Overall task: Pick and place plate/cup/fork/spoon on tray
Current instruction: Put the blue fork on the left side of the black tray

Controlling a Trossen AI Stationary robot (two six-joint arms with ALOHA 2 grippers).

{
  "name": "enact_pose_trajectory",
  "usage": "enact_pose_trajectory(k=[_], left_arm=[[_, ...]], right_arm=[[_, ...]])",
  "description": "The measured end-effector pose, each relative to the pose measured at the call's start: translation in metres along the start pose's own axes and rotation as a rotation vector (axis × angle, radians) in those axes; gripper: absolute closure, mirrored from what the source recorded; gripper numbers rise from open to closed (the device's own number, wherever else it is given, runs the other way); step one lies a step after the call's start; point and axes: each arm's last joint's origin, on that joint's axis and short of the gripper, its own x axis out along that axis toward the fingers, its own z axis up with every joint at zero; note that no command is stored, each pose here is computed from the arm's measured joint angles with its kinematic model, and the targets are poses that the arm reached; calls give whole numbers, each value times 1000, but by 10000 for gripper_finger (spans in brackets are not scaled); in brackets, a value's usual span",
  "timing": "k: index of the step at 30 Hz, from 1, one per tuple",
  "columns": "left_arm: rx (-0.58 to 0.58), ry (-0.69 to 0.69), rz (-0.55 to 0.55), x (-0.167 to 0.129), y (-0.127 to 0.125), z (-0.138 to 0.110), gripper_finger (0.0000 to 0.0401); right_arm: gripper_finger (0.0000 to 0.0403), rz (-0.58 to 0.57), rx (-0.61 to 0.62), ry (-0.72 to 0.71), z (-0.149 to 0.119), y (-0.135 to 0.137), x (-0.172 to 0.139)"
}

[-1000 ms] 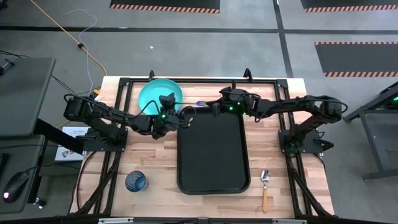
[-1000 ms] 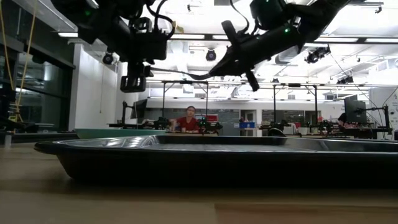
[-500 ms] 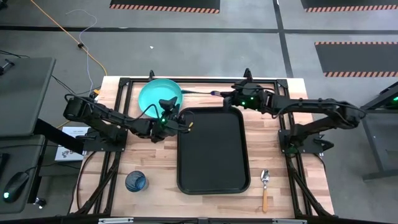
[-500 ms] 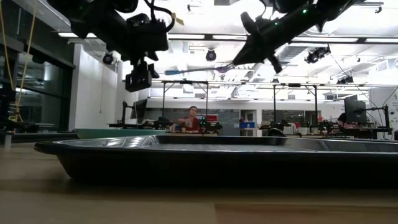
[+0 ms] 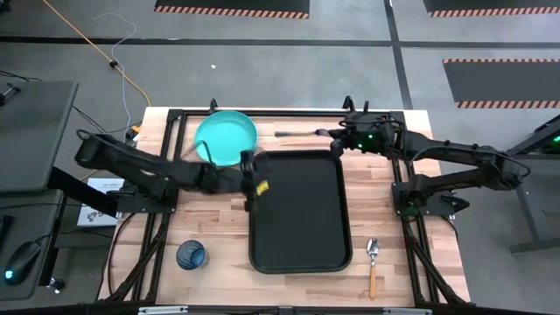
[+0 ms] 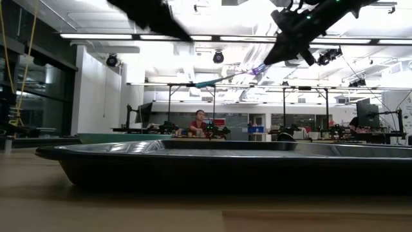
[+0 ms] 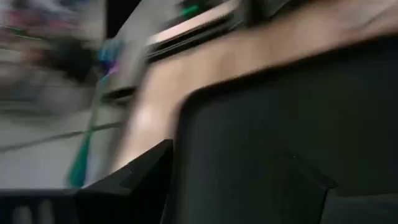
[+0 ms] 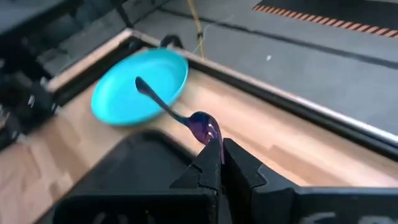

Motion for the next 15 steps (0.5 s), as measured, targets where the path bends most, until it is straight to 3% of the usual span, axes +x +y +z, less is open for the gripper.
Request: enact_pose_trajectory(k=[3,6,11,15], left_arm=[[-148,-134,-217,-21,25,15,174],[-248,-275,-319,-45,44,21,174],[-317,-421,-285,-63,47,-1,179],[-387,-520,-227,-63,38,-35,184]], right_arm=[[403,34,-18,56,-5,2,-5],[403,68,-45,127,-15,8,-7],[403,129,-25,183,-55,14,0],[403,184,92,159,-89,9,10]])
